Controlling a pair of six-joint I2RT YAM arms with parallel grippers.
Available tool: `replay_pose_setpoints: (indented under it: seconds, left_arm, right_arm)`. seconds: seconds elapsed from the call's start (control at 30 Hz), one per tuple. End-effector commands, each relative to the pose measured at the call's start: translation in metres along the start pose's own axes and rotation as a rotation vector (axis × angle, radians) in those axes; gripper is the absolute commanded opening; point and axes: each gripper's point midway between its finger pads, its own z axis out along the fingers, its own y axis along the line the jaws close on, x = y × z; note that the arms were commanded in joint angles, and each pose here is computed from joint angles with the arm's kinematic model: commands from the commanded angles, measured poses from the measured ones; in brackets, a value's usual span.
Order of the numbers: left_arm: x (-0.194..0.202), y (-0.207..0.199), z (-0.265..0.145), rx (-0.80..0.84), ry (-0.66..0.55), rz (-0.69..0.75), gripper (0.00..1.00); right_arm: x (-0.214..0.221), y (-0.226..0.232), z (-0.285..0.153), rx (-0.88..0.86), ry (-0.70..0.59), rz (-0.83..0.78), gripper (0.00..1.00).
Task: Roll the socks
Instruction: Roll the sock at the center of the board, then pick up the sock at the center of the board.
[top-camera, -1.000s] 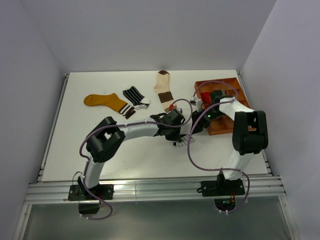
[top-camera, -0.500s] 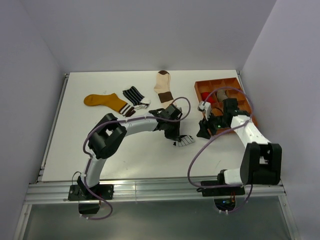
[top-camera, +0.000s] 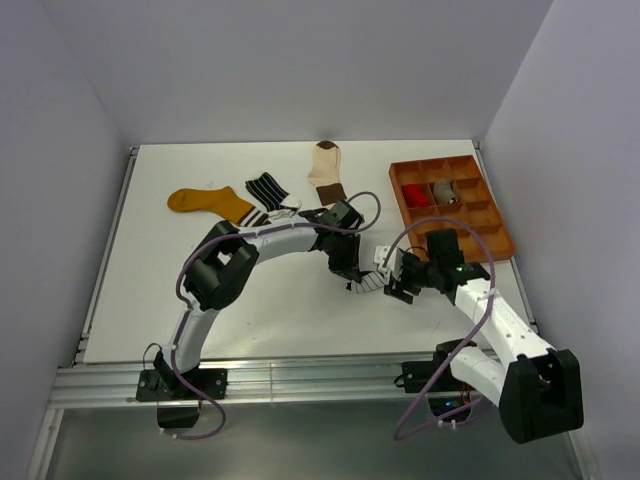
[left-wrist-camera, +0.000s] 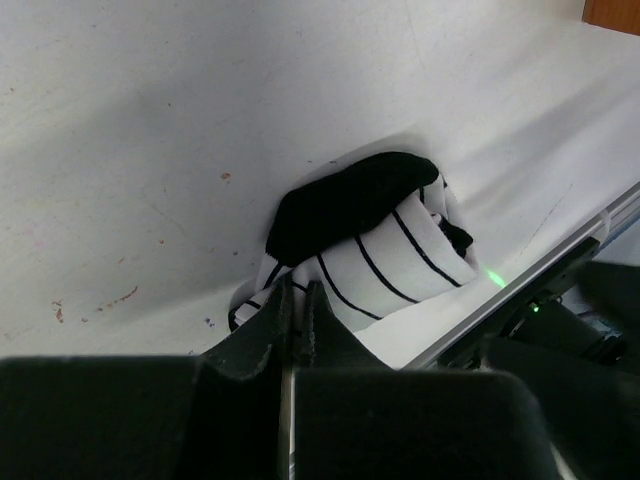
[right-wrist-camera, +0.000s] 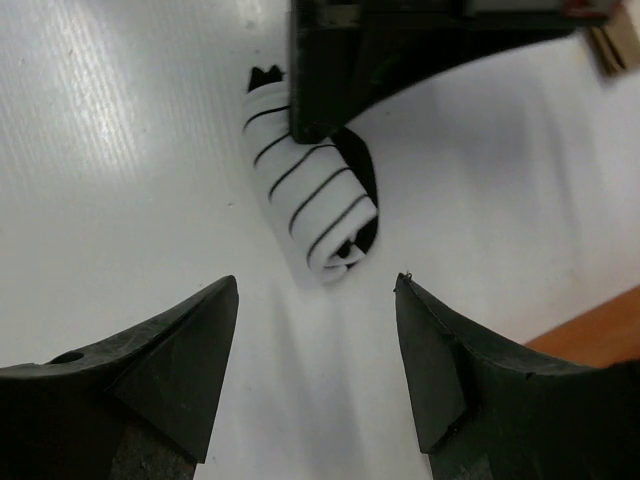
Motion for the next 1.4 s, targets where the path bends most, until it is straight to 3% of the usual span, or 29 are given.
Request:
replay_pose_setpoints:
  seconds: [0.0,0.37,0.73,1.37]
  left_arm:
    - [0.049,0.062,0.026,-0.197,0.174,-0.025,0.00]
    - [0.051,0.063,0.033,-0.199,0.211,-0.025,0.00]
    - [0.048,0.064,0.036,-0.194,0.239,-0.019,0.00]
    - [0.032,0.057,0.033,-0.059,0.308,-0.037,0.09]
  right_arm:
    - [0.004,-0.003,0.009,0.054,0.050,-0.134,0.71]
    - [-0.001,0.012,0.035,0.043,0.087,-0.315,0.72]
    - [0.006,0.013,0.053,0.020,0.167,-0.396,0.71]
    - [0.018,0.007,0.071,-0.059,0.281,-0.338,0.49]
